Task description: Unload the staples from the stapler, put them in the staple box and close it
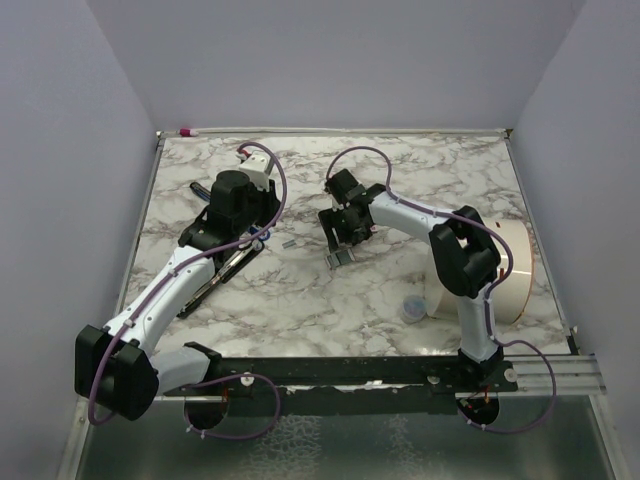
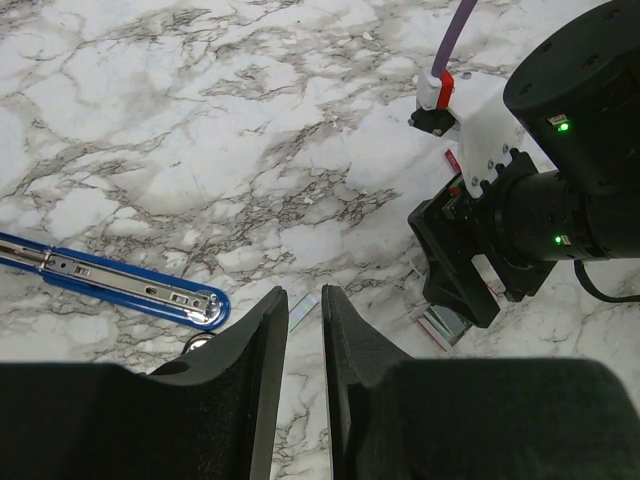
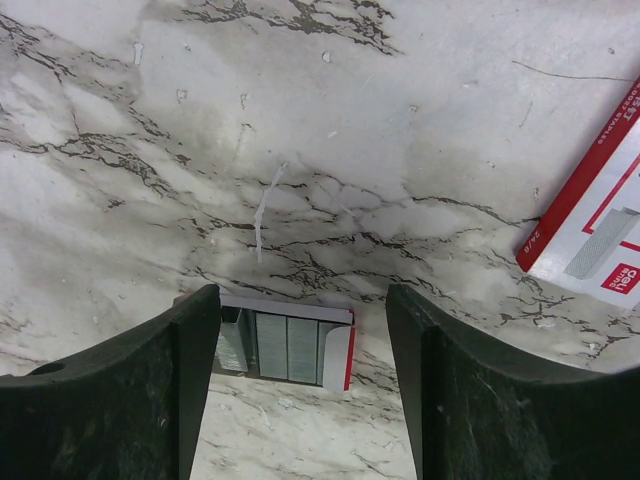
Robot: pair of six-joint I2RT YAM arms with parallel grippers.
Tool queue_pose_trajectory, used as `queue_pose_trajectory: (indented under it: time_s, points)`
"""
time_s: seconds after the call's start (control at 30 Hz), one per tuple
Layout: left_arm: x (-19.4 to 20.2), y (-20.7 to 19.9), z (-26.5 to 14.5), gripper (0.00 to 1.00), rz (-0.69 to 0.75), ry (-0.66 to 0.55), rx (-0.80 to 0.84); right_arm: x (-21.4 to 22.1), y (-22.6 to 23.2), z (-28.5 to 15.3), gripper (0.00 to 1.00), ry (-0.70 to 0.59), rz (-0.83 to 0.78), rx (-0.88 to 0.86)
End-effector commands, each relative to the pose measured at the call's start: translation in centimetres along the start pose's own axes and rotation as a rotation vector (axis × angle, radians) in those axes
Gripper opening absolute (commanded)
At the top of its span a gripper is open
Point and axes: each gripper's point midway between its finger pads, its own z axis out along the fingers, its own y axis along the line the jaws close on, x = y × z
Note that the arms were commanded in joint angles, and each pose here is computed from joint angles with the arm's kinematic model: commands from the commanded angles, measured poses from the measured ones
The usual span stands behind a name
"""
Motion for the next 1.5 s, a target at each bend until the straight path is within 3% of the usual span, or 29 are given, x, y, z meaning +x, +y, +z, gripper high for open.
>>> queue_pose_trajectory:
  time_s: [0.0, 0.53, 0.73, 1.47]
  points:
    - [-0.3, -0.4, 0.0, 0.24, -0.006, -0.013, 0.023, 0.3, 0.6, 0.1, 0.66, 0.024, -0.019, -0.04]
    - [-0.1, -0.5, 0.1, 0.24, -0.009, -0.005, 0.03, 0.7, 0.6, -0.2, 0.63, 0.028, -0.027, -0.044]
    - [0.0, -0.5, 0.2, 0.24, -0.008, 0.0, 0.033, -0.3, 1.1, -1.9, 0.67, -0.028, -0.031, -0.072]
    - [0.2, -0.6, 0.3, 0.24, -0.012, 0.007, 0.037, 2.8, 1.1, -1.0, 0.67, 0.053, -0.036, -0.076]
